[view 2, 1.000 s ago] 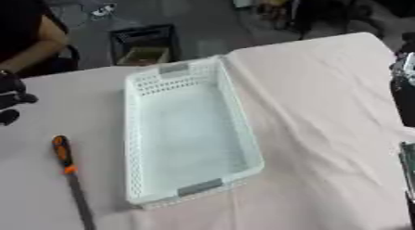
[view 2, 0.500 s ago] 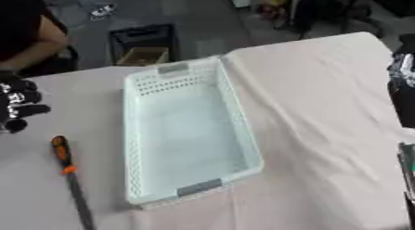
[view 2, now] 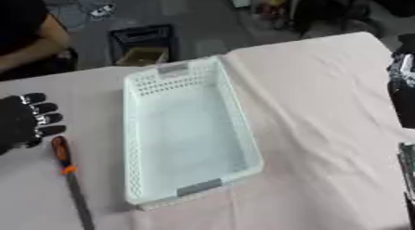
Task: Pick up objects on the table and place them in the box.
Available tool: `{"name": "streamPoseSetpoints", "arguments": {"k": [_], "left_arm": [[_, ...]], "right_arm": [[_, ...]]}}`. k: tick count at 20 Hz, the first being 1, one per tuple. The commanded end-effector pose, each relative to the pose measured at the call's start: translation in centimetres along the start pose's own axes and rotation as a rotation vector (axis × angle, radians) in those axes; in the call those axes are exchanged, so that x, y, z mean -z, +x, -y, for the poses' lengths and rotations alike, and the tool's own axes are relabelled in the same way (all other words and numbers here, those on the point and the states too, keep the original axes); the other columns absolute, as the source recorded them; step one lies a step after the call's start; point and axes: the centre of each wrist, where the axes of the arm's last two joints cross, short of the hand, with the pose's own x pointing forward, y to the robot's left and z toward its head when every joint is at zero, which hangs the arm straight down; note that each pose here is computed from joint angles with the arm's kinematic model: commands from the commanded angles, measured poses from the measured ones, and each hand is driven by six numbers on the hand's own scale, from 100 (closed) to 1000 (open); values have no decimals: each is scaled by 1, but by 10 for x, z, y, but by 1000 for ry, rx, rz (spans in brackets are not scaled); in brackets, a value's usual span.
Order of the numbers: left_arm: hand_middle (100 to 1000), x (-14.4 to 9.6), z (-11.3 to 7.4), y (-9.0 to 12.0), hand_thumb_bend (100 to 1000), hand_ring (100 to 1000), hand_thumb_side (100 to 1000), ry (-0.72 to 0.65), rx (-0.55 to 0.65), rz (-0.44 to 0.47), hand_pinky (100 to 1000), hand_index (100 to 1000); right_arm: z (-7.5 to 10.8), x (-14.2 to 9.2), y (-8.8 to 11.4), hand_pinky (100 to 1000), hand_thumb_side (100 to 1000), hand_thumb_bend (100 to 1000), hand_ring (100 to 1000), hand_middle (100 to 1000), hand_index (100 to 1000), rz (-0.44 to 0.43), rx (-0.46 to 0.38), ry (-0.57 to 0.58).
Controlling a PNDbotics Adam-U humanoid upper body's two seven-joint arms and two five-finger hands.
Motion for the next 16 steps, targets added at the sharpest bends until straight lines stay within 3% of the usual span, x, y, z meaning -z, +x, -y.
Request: {"name": "streamPoseSetpoints", "arguments": {"k": [1,16], "left_arm": [[630,1,1,-4,342,749,182,-3,30,19,687,801],[676,6,20,8,290,771,203,-77,8,128,703,777]], "right_arm": [[5,6,3,313,643,100,412,464,691,26,-11,6],[4,6,3,314,646,100,413,465,692,26,-8,14]]}}
